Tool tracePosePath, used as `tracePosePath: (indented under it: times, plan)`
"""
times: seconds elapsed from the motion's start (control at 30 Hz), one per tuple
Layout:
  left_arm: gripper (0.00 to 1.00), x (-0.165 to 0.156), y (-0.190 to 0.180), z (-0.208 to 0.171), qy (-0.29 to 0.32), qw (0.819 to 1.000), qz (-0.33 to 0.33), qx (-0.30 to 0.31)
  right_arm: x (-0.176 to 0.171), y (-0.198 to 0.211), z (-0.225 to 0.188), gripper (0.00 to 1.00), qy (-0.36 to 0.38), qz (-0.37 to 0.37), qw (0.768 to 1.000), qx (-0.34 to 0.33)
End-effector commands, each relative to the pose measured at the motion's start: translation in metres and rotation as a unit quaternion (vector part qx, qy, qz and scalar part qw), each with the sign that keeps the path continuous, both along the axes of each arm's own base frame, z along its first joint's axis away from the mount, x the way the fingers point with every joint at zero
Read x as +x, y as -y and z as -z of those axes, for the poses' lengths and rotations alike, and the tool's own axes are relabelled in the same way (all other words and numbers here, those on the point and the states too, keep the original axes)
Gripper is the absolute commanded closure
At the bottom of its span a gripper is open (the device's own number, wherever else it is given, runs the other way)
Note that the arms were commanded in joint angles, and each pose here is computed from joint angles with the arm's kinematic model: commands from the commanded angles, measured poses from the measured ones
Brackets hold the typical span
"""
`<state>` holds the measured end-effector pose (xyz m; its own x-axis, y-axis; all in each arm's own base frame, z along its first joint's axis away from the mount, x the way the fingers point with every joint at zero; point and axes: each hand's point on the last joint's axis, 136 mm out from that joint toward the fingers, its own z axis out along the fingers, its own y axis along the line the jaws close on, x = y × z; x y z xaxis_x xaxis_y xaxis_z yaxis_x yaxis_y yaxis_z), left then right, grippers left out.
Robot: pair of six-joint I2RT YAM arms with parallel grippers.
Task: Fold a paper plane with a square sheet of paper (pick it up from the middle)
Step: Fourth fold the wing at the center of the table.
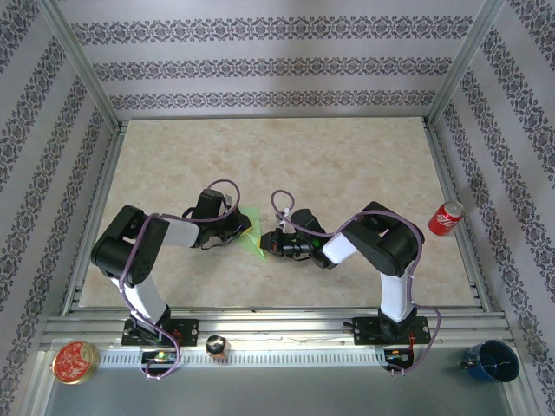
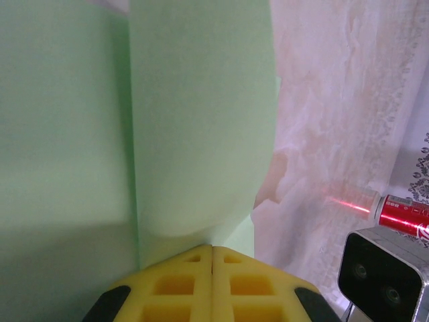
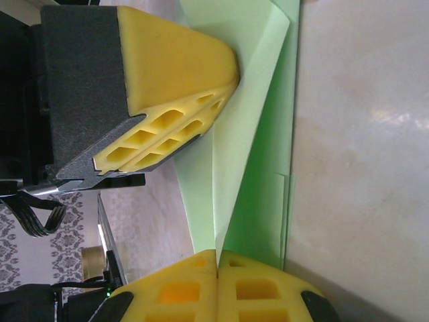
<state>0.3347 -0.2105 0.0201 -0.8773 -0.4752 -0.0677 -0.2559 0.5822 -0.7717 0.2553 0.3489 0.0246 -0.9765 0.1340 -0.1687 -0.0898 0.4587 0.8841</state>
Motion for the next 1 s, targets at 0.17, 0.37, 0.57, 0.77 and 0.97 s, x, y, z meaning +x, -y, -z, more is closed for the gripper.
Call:
tracePosePath:
  times: [0.17,0.37,0.57,0.77,0.97]
  plan:
    - [0.95,-0.006,-0.005,0.019,-0.023,0.999,0.011,0.022,-0.004,0.011,0.012,0.86,-0.026,0.004,0.999,-0.028]
    - [0.95,-0.007,-0.006,0.020,-0.024,0.999,0.011,0.023,-0.014,0.009,0.008,0.82,-0.024,-0.010,0.999,-0.030]
    - [0.95,-0.006,-0.004,0.017,-0.021,0.999,0.013,0.020,-0.021,0.013,0.015,0.85,-0.031,-0.009,0.998,-0.052]
    - [0.95,-0.006,-0.004,0.017,-0.021,0.999,0.014,0.020,-0.027,0.016,0.020,0.87,-0.038,-0.014,0.997,-0.065]
    - [0.95,-0.006,-0.005,0.016,-0.021,1.000,0.012,0.020,-0.031,0.018,0.021,0.86,-0.042,-0.016,0.996,-0.076]
